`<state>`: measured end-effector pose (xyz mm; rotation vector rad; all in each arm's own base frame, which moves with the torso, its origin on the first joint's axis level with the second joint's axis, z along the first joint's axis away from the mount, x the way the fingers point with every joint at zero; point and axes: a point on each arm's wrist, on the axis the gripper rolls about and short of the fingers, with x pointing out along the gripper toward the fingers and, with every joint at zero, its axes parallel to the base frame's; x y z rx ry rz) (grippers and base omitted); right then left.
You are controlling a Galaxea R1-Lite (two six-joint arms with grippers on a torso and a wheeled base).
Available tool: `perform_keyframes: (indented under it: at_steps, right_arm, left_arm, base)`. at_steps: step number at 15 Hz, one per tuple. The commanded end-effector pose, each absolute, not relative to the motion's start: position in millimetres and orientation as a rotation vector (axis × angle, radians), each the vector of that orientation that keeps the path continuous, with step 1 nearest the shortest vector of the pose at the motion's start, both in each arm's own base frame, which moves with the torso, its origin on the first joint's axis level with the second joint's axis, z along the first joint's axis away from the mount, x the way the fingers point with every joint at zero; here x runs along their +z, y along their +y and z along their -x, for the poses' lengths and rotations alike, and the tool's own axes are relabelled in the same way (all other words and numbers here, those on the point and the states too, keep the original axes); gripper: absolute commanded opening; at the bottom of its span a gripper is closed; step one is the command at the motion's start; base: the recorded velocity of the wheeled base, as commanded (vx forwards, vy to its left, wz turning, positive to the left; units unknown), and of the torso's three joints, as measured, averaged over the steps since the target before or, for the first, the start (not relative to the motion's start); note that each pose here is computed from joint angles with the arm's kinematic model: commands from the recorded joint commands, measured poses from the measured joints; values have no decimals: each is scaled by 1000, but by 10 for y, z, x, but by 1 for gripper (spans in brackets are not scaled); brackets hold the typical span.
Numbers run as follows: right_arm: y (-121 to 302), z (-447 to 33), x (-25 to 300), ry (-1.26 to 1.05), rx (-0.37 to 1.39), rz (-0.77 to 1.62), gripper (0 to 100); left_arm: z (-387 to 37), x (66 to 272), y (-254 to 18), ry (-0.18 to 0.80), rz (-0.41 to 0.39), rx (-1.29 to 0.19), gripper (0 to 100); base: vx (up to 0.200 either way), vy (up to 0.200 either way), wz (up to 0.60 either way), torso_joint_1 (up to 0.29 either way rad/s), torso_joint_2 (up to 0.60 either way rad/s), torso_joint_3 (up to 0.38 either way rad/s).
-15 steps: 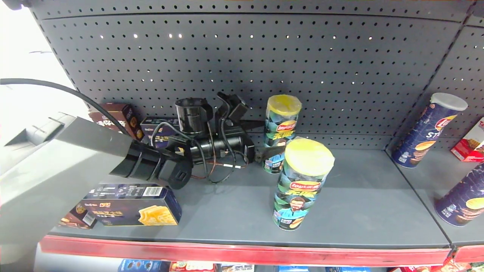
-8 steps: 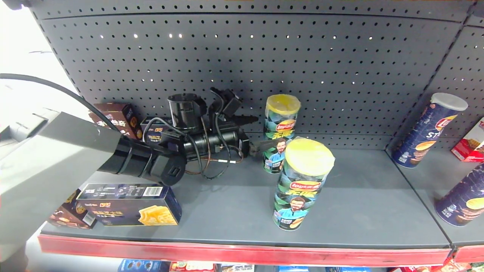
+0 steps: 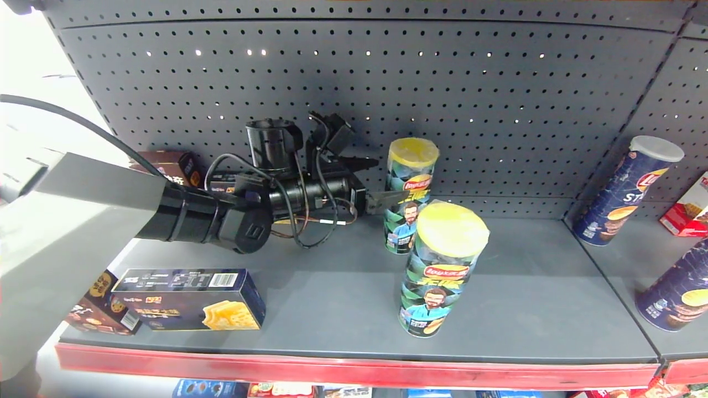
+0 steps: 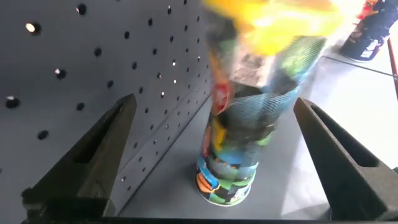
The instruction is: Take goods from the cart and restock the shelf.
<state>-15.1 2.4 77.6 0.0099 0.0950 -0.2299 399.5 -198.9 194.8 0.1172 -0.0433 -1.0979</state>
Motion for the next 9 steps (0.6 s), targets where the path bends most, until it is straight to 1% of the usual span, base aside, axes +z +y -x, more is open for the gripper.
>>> perform_keyframes:
  at_steps: [1, 4, 5, 8, 9]
  right_arm:
    - [24, 150, 777, 96, -230, -10, 100]
    - [24, 150, 777, 96, -230, -10, 100]
    - [24, 150, 777, 96, -230, -10, 100]
    - [24, 150, 777, 96, -230, -10, 100]
    - [24, 150, 777, 96, -230, -10, 100]
  left_arm:
    - [-4023, 1941, -1958, -43, -118, -1089, 100]
    - [-4037, 1944, -1942, -43, -118, -1083, 100]
    - [-4075, 1931, -1913, -29, -116, -1075, 100]
    - [-4101, 1967, -1917, -40, -118, -1073, 100]
    - [-4110, 1946, -1920, -36, -117, -1073, 100]
  base:
    - [0, 0, 0, 0, 0, 0]
    - [0, 0, 0, 0, 0, 0]
    - [0, 0, 0, 0, 0, 0]
    - [0, 0, 0, 0, 0, 0]
    - [0, 0, 0, 0, 0, 0]
